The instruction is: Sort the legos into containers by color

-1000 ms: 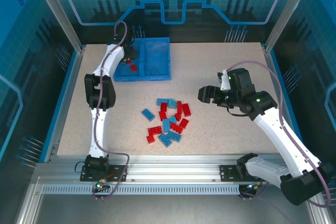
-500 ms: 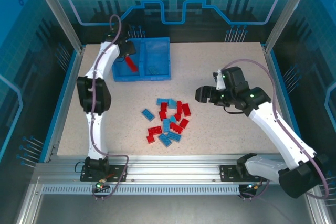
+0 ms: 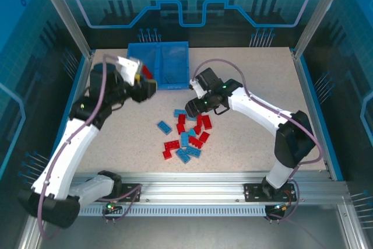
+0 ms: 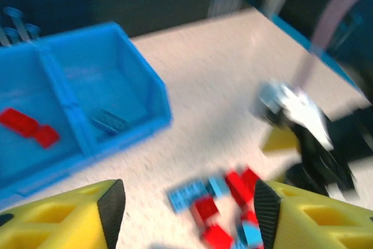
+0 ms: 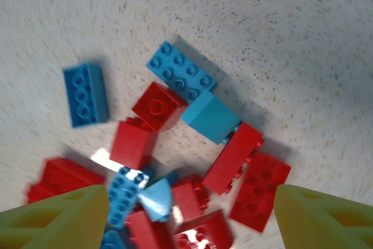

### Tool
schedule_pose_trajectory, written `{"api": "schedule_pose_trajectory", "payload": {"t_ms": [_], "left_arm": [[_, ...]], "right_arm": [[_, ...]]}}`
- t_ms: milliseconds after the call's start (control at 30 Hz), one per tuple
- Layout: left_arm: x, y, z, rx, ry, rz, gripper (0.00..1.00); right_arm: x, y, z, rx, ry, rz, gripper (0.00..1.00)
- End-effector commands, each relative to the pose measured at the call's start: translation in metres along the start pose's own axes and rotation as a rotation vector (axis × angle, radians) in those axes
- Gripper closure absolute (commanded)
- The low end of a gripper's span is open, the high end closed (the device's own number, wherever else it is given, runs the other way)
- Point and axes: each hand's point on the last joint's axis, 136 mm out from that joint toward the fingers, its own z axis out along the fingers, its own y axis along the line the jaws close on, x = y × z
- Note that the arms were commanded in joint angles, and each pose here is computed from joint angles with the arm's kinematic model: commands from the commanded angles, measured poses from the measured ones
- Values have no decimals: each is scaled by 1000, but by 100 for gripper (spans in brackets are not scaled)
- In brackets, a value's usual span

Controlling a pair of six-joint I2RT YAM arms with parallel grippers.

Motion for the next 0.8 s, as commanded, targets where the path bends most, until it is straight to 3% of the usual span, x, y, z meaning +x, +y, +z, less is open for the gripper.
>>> {"api": "schedule_pose_trajectory", "payload": {"t_ms": [0,133,367,433,600,767], "left_arm": [[51,-48,-9,243,45,348,29],[103,-75,-28,366,133,543,8],[148,-81,-42,434,233,630,1],[158,-82,-44,461,252,662,2],[163,-86,-45,489,206,723,1],[164,-87,-41,494,191,742,1]], "right_arm": [[2,0,19,10,26,-305,24],[6,-6,49,11,112,-427,23],[3,-4,91,-46,168,-483,26],[3,-2,98,-71,180,-488,31],[15,-2,112,-116,232,-478,56],[12,-4,100,-90,218,-471,72]]}}
